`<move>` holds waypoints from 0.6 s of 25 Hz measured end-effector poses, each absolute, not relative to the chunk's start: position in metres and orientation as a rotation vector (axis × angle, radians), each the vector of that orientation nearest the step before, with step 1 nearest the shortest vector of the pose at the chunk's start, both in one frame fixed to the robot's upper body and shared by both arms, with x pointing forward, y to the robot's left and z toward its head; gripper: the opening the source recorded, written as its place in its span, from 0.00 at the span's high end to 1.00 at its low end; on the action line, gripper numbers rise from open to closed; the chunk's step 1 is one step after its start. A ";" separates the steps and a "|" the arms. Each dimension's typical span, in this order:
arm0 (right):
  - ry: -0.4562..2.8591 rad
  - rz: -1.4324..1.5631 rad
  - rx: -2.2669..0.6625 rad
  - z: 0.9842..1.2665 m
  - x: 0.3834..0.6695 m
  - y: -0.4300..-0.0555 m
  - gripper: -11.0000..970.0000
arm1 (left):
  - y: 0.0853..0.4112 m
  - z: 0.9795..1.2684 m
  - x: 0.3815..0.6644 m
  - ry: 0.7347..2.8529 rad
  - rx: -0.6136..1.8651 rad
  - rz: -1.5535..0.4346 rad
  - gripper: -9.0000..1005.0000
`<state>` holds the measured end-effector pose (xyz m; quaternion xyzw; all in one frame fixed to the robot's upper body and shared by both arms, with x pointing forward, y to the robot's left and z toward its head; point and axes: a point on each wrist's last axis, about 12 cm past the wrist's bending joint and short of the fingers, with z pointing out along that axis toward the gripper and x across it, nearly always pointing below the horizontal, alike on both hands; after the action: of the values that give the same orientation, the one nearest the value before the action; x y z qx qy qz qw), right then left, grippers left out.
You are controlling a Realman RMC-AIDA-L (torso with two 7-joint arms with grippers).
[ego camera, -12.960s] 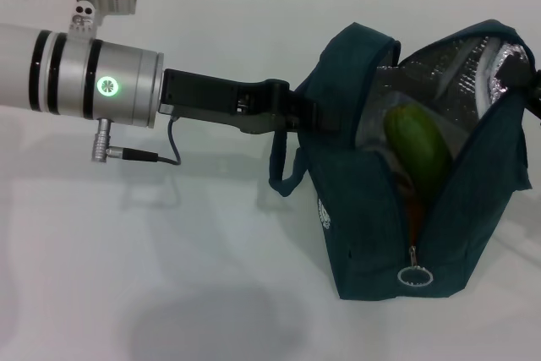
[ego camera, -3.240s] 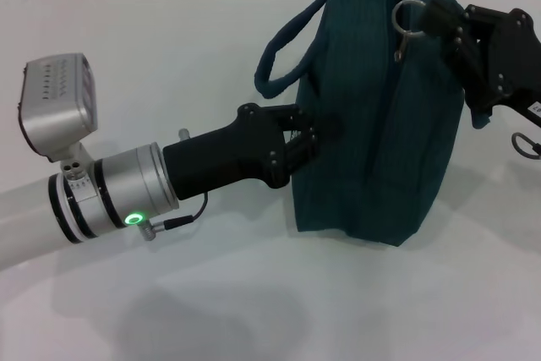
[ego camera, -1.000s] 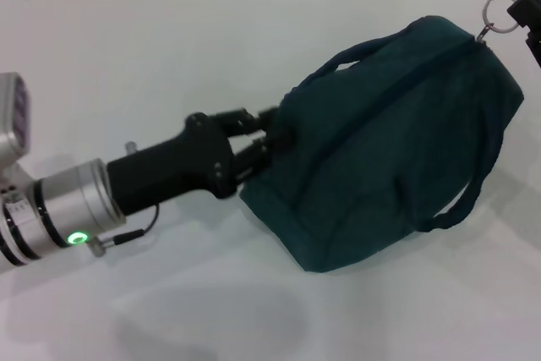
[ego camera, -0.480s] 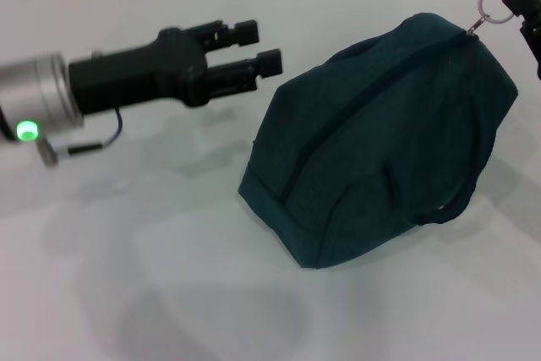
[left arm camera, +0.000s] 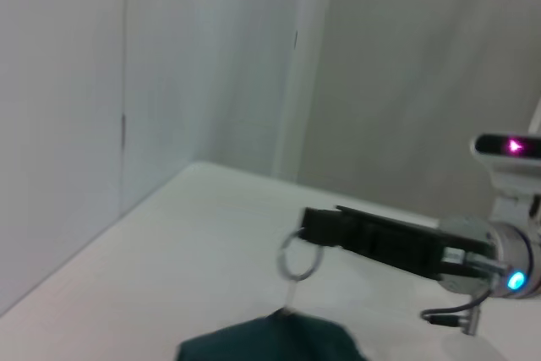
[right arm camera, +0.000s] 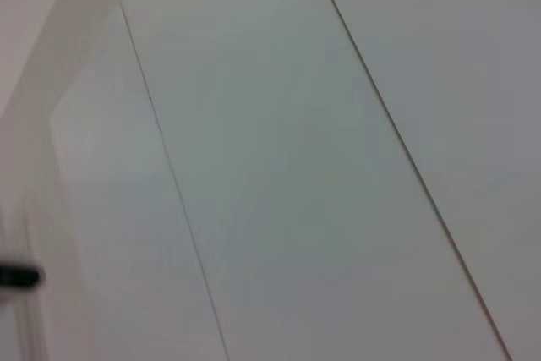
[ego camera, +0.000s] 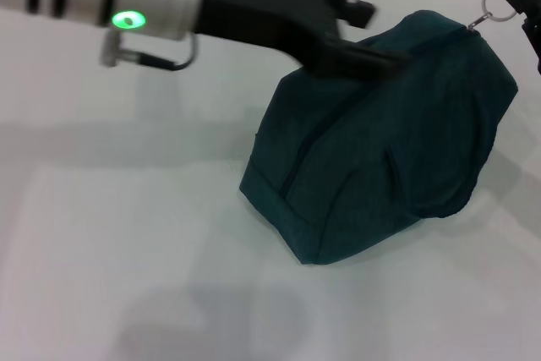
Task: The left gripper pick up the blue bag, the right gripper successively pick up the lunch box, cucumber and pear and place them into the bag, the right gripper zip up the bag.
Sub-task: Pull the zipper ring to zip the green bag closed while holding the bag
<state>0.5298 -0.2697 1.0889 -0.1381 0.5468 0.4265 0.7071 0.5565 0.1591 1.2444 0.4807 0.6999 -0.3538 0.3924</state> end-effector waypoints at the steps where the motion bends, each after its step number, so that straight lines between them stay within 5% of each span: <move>1: 1.219 0.945 -0.305 1.088 0.530 -0.270 0.98 | 0.148 1.251 0.553 1.784 1.248 -0.868 0.30; 7: 1.227 0.940 -0.303 1.088 0.531 -0.270 0.98 | 0.108 1.257 0.552 1.829 1.309 -0.725 0.30; 15: 1.229 0.944 -0.309 1.088 0.531 -0.269 0.98 | 0.100 1.244 0.561 1.912 1.291 -0.661 0.30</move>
<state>0.5311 -0.2688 1.0877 -0.1388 0.5525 0.4245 0.7038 0.5606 0.1001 1.2443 0.5015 0.7425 -0.2569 0.3622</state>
